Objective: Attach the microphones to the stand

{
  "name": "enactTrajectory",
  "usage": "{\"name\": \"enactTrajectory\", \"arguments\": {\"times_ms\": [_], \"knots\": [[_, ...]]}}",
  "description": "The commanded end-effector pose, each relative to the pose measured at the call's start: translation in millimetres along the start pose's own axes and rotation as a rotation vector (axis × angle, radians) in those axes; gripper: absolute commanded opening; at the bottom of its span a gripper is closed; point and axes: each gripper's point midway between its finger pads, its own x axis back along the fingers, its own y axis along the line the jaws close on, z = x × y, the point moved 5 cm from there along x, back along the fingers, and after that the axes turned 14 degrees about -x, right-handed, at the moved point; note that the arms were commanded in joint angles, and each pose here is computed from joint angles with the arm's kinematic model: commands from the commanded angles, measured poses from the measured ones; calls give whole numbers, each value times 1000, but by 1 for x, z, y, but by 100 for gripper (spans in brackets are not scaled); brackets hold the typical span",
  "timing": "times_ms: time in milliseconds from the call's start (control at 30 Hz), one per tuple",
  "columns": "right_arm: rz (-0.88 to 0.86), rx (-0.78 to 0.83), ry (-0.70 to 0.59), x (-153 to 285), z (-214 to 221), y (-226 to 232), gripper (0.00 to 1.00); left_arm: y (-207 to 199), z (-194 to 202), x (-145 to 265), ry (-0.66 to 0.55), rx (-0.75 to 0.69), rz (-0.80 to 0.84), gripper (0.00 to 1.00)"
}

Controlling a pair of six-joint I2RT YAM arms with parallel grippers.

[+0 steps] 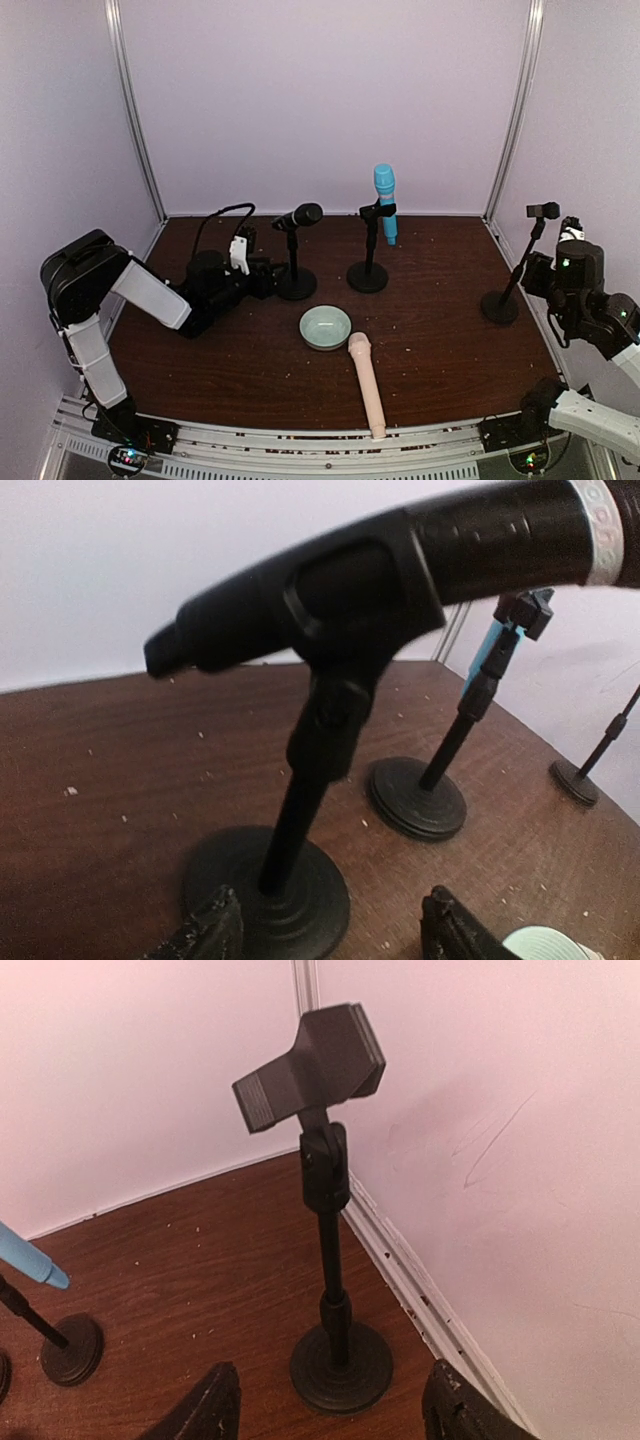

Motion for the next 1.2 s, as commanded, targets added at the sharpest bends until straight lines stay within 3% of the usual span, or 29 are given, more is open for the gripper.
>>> {"name": "enactTrajectory", "arguments": {"times_ms": [0,433,733,833,1100,1167], "knots": [[-10,-4,-85,-4,-27,9,62,-26,-18,18,-139,93,100,62],[18,38,-118,-49,-46,25,59,-67,-19,37,-191,165,284,57],[20,32,-114,-76,-43,24,48,-76,-32,40,-251,239,368,53],[12,35,-105,-84,-41,24,42,-78,-34,42,-261,242,379,51],[-5,43,-79,-86,-45,25,5,-84,-37,44,-268,239,402,47],[-37,35,-75,-79,-47,27,3,-86,-37,43,-270,233,404,46]]}}
